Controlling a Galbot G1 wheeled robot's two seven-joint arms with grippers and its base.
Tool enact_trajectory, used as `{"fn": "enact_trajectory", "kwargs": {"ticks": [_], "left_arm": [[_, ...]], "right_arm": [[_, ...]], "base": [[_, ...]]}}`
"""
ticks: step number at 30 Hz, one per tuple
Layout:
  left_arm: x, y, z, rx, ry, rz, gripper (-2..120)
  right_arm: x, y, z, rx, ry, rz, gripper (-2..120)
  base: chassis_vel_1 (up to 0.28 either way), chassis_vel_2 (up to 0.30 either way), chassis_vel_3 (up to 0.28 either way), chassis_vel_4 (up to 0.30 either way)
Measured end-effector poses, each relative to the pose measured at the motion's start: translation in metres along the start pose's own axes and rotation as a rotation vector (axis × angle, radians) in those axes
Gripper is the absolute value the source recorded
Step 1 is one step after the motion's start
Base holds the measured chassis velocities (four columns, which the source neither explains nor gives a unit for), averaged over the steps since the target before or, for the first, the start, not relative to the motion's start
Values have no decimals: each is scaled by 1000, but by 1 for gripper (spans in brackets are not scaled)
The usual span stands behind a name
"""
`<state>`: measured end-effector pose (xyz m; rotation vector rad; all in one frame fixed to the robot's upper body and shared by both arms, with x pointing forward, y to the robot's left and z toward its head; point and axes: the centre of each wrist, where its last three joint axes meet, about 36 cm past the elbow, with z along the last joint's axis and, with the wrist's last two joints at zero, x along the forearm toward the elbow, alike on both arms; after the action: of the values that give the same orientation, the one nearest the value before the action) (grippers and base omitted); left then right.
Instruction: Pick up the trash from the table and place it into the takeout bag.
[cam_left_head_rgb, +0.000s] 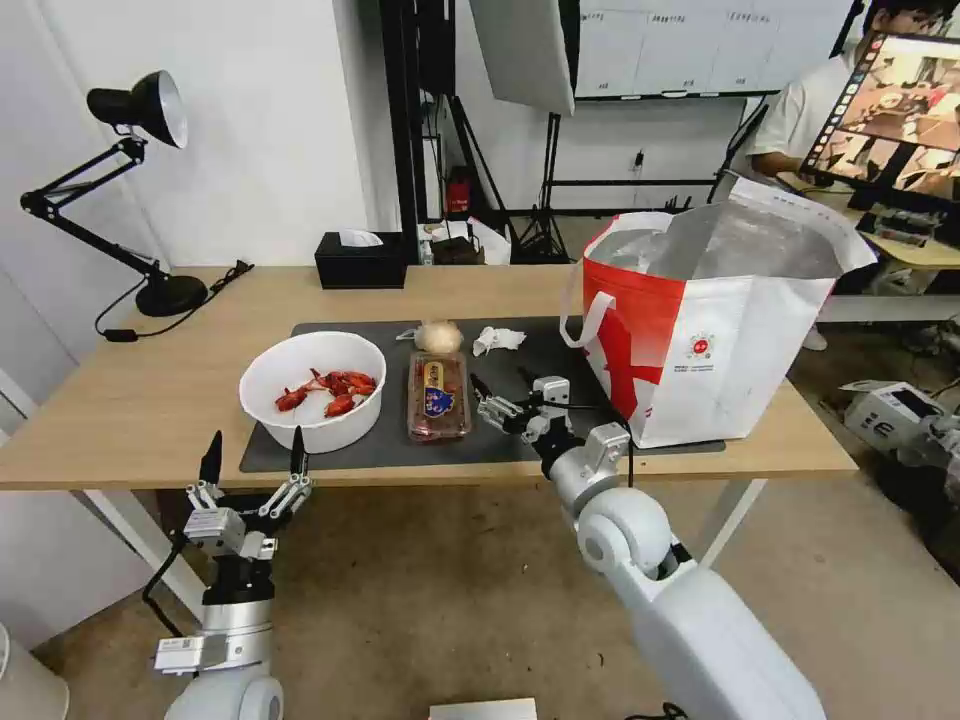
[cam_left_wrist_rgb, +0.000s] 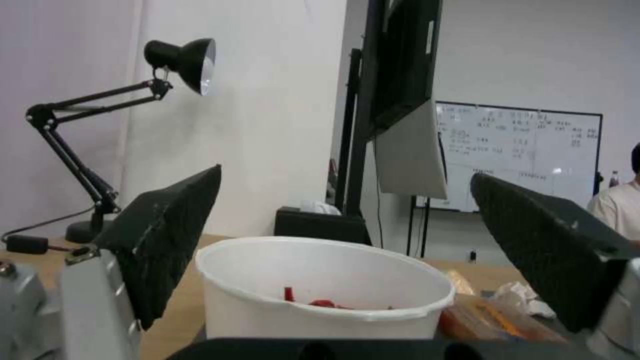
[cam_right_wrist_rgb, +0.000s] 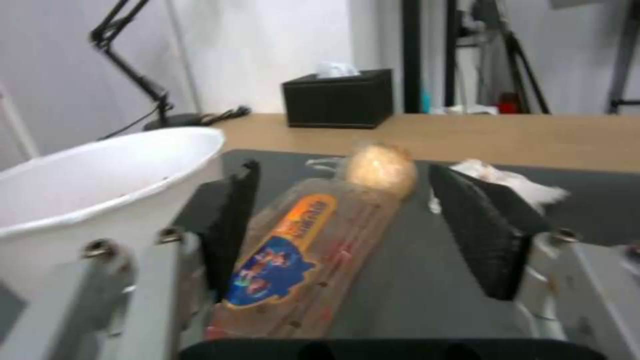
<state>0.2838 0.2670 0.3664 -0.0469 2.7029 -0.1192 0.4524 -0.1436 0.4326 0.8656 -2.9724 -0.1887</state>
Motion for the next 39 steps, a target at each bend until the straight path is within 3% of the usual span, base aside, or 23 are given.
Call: {"fn": "enact_trajectory", "kwargs": {"ticks": [6, 17, 39], "left_arm": [[-1, 0, 0, 34, 6, -7, 100], [-1, -2, 2, 86, 28, -16, 100], [-1, -4, 5, 128, 46, -26, 100]], "right_arm": [[-16, -6, 8, 55, 42, -89, 41], [-48, -19, 13, 139, 94, -127, 2], [-72, -23, -3, 172, 181, -168, 0]], "base": [[0, 0, 0, 0], [0, 0, 0, 0], [0, 0, 0, 0]]}}
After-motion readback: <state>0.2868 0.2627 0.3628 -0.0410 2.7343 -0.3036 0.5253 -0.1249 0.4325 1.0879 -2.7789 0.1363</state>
